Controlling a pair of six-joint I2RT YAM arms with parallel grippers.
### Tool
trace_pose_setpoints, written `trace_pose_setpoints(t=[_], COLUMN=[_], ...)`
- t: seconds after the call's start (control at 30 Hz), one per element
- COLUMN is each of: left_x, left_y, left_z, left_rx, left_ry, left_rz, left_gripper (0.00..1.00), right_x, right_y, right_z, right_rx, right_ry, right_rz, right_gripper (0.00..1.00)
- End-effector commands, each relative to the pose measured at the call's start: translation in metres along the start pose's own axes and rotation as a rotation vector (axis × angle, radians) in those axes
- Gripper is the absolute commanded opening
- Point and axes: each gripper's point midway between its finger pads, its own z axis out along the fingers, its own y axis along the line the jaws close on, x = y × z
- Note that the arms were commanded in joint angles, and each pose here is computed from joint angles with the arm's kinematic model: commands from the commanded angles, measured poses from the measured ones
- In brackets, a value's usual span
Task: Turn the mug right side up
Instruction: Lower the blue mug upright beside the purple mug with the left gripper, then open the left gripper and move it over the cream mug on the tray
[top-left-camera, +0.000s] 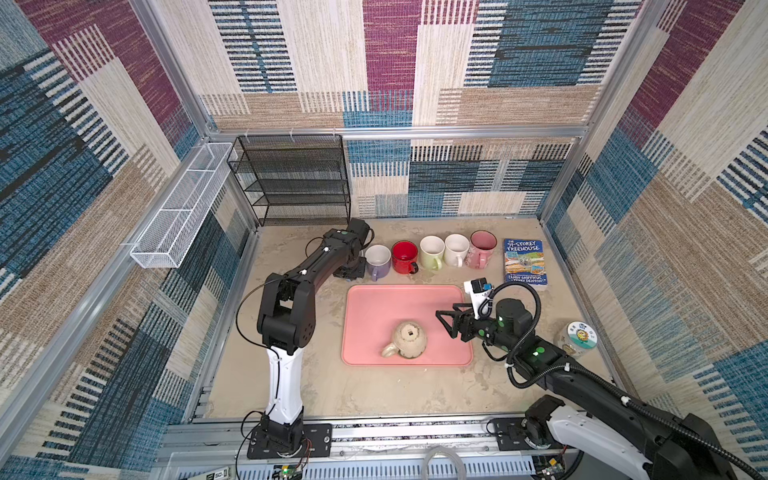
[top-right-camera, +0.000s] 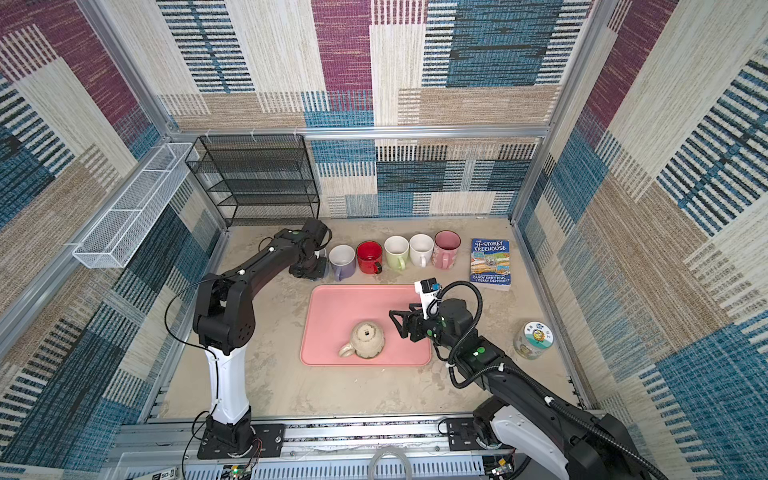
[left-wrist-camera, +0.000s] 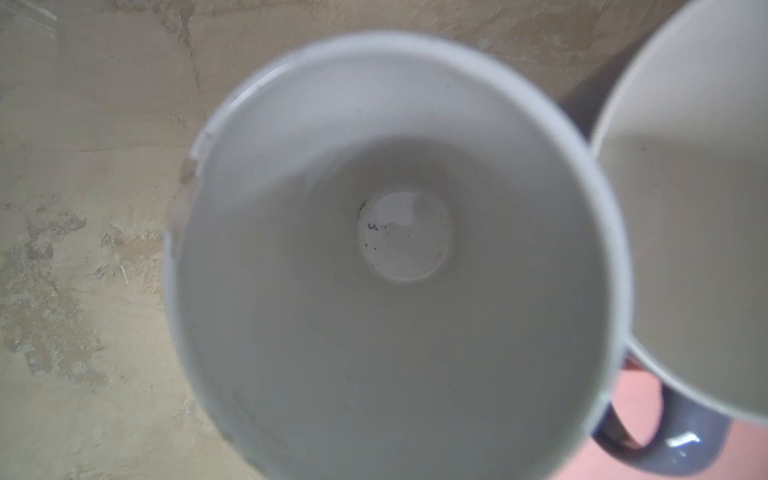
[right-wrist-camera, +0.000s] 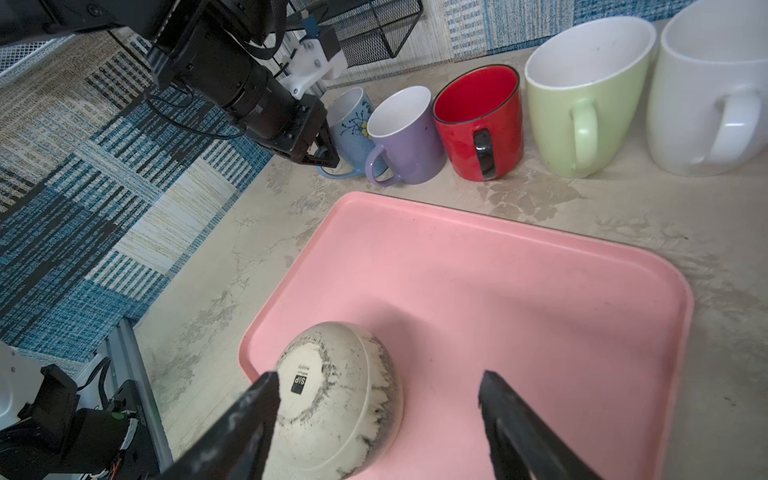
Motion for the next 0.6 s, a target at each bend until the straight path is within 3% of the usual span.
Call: trace_pose_setpoints(t=[0.0, 0.23, 0.3, 0.43, 0.57], left_x=[0.006, 0.013, 0.014, 0.02, 0.037], left_y=[0.0, 0.003, 0.004, 0.008, 0.007], left_z=[-0.002, -0.016, -0.023, -0.046, -0.076], left_rx=[0.012, 0.024, 0.031, 0.056, 0.123], left_ry=[0.012, -0.004, -0.015, -0.045, -0.075], left_rz=[-0.035, -0.058, -0.065, -0.081, -0.097], left_gripper=[0.27, 0.37, 0.45, 0.51, 0.64], right_x=[-0.005, -0.008, -0.009, -0.009, -0.007], right_y=[0.002, 0.004, 0.005, 0.008, 0.011], right_z=[-0.002, -0.004, -0.004, -0.003, -0.002], right_rx=[-0.003, -0.009, -0.012, -0.021, -0.032], right_ry=[-0.018, -0.02, -0.017, -0.003, 0.026], right_rz=[-0.005, -0.009, -0.011, -0.009, 0.003], right_gripper=[0.78, 0.78, 0.78, 0.79, 0.79])
